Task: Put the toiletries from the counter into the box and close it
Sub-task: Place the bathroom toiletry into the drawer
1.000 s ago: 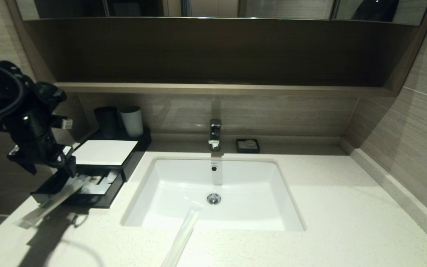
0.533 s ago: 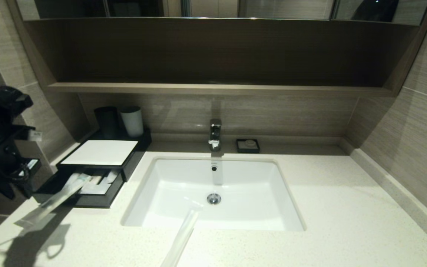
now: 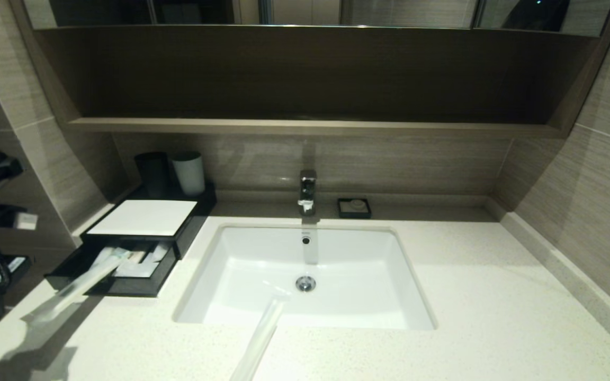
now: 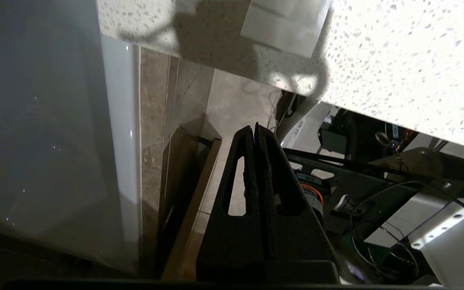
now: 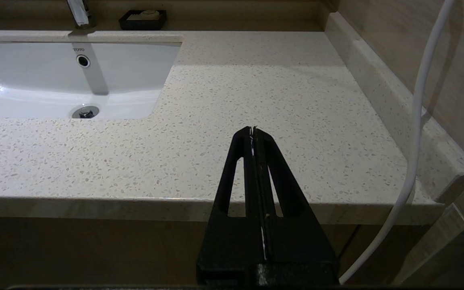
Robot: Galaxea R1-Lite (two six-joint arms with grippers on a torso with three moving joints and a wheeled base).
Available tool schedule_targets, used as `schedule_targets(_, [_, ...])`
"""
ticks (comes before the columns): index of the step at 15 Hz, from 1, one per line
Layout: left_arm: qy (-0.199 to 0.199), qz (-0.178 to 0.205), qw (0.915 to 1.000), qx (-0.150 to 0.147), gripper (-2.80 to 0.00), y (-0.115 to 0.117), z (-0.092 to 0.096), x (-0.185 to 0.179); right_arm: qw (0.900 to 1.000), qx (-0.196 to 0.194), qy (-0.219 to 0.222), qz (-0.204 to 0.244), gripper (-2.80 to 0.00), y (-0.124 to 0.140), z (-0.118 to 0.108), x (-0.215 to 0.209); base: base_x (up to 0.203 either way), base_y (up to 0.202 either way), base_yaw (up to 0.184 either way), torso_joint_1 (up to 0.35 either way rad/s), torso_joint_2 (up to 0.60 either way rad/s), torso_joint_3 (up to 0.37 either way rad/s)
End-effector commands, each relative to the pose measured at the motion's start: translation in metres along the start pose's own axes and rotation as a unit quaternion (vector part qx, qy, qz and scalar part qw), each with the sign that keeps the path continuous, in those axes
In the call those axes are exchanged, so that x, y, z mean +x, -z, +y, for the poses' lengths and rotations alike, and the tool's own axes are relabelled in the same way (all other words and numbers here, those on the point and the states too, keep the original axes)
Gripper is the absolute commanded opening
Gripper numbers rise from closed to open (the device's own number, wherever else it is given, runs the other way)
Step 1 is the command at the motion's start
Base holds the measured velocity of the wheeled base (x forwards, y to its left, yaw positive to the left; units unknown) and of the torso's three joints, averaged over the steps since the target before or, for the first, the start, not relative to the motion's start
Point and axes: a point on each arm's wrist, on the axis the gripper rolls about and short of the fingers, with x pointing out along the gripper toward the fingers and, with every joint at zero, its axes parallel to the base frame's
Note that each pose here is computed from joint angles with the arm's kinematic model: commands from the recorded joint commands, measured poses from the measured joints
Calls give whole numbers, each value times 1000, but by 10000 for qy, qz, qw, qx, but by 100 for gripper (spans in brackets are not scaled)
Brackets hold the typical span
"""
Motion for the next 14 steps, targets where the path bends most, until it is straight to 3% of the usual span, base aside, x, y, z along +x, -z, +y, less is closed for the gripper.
schedule_targets(1, [13, 130, 9999, -71, -280, 10, 3, 3, 10000, -1, -2, -2, -280, 0, 0, 0, 0, 0, 0, 0, 0, 0])
schedule_targets(6, [134, 492, 9986, 116, -280, 7, 1, 21, 10000, -1, -2, -2, -280, 0, 0, 0, 0, 0, 0, 0, 0, 0])
schedule_targets(14, [348, 624, 9974, 120, -280, -13, 0, 43, 10000, -1, -2, -2, -280, 0, 0, 0, 0, 0, 0, 0, 0, 0])
